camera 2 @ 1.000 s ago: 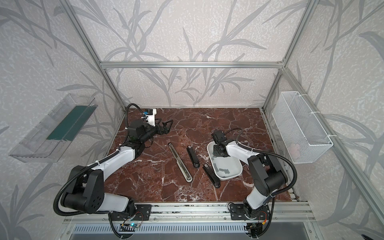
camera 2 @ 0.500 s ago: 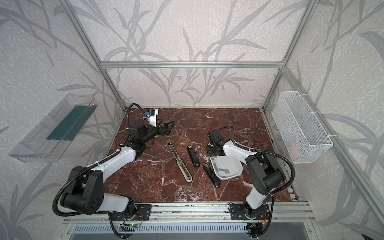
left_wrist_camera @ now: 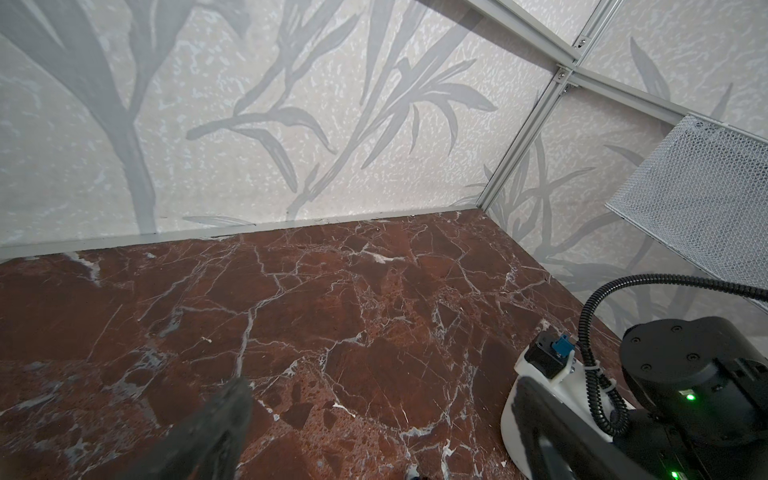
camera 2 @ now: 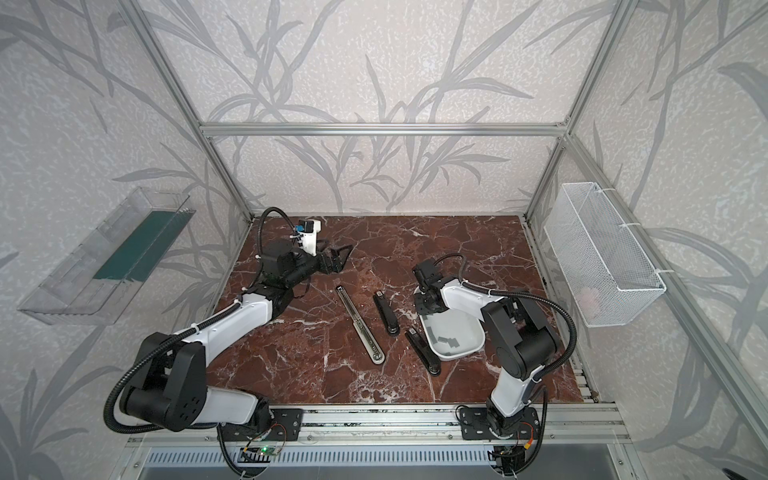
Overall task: Load the staples into the stapler
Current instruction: 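Lift the staple strip out of the white tray with the right gripper, then carry the staple strip over the open silver stapler's channel with right gripper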
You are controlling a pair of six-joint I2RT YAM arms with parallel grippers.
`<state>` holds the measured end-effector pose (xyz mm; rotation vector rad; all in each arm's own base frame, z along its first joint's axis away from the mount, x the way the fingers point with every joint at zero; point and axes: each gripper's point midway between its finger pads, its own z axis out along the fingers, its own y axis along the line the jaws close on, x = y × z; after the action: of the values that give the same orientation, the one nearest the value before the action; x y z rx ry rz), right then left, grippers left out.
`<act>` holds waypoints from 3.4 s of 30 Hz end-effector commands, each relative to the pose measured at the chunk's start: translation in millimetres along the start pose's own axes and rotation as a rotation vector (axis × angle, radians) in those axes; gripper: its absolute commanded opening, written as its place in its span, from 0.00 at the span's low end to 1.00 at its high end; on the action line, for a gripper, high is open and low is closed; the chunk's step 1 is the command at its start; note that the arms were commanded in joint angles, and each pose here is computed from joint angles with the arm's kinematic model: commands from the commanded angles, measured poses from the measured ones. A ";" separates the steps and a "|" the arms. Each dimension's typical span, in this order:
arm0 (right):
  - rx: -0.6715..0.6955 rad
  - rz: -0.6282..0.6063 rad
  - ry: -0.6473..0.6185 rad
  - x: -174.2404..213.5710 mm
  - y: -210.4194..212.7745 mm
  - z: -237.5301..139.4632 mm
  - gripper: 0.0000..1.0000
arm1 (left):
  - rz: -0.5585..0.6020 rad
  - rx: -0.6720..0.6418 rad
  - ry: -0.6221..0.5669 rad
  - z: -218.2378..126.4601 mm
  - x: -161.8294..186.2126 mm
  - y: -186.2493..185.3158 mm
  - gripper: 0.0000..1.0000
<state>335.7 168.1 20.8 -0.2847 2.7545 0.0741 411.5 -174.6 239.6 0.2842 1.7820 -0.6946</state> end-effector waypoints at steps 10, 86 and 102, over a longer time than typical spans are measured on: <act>0.107 0.053 0.036 5.9 -18.8 -2.0 0.21 | 0.065 0.019 -0.060 -5.3 -26.1 -13.6 0.99; 0.076 0.076 -0.073 -5.0 -13.1 -73.3 0.15 | 0.075 -0.021 -0.134 -23.9 -41.9 -21.9 0.99; -0.127 -0.296 -0.328 -13.3 82.5 -153.7 0.17 | -0.046 -0.162 -0.129 -51.5 -11.2 2.4 0.99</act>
<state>278.1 223.7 162.2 -0.5754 2.4078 0.1827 382.8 -151.9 257.9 0.1482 1.7187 -0.6121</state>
